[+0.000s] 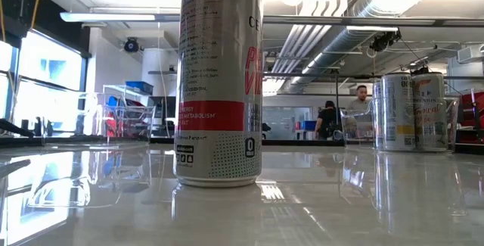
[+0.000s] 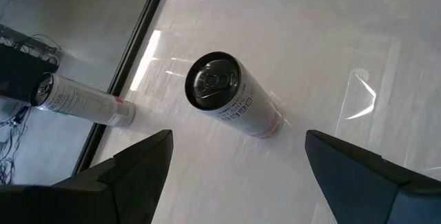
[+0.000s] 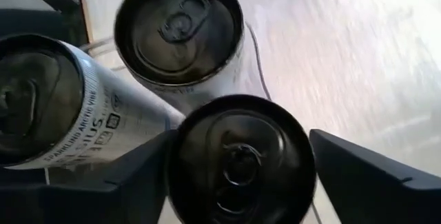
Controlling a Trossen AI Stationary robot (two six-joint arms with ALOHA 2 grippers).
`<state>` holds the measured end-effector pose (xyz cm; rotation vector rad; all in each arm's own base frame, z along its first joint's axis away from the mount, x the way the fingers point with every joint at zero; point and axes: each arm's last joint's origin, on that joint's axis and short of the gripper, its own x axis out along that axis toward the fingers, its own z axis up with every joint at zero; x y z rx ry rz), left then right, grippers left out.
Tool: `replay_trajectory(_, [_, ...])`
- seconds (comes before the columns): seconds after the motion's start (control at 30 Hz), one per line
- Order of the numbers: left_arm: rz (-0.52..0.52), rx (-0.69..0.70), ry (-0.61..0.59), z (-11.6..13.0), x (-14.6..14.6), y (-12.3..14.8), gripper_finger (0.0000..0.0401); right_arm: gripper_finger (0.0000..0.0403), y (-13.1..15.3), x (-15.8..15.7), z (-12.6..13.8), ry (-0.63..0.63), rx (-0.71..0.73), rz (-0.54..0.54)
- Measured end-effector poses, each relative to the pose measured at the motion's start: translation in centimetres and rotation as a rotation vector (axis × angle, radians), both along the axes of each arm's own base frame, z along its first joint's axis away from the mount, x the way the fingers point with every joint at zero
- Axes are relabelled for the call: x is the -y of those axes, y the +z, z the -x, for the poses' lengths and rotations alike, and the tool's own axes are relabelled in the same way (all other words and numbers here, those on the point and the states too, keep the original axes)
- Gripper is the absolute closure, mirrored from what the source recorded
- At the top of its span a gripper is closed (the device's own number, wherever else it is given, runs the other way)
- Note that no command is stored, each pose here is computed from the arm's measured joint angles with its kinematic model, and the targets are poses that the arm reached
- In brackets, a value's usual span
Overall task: Sort soda cans
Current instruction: Put the blue soda can into the bottom right transparent bin
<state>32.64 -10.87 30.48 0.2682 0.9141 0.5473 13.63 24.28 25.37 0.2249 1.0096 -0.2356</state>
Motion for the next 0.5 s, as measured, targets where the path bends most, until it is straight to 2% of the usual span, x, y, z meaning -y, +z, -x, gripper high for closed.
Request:
replay_trajectory(0.1, [0.000, 0.000, 0.000, 0.0, 0.0, 0.0, 0.0075, 0.0060, 0.8, 0.4, -0.1, -0.028, -0.052, -0.022])
replay_trajectory(0.3, [0.010, -0.047, -0.025, 0.3, -0.1, 0.0, 0.0075, 0.0055, 3.9, 0.7, -0.1, -0.035, -0.060, -0.020])
replay_trajectory(0.43, [0.042, -0.024, 0.037, 1.9, -0.7, 1.4, 0.0075, 0.0054, 6.2, 0.9, 0.2, -0.050, -0.051, -0.025])
replay_trajectory(0.5, [0.052, -0.002, 0.072, 3.1, -1.3, 2.5, 0.0075, 0.0053, 7.2, 0.9, 0.4, -0.049, 0.000, -0.010])
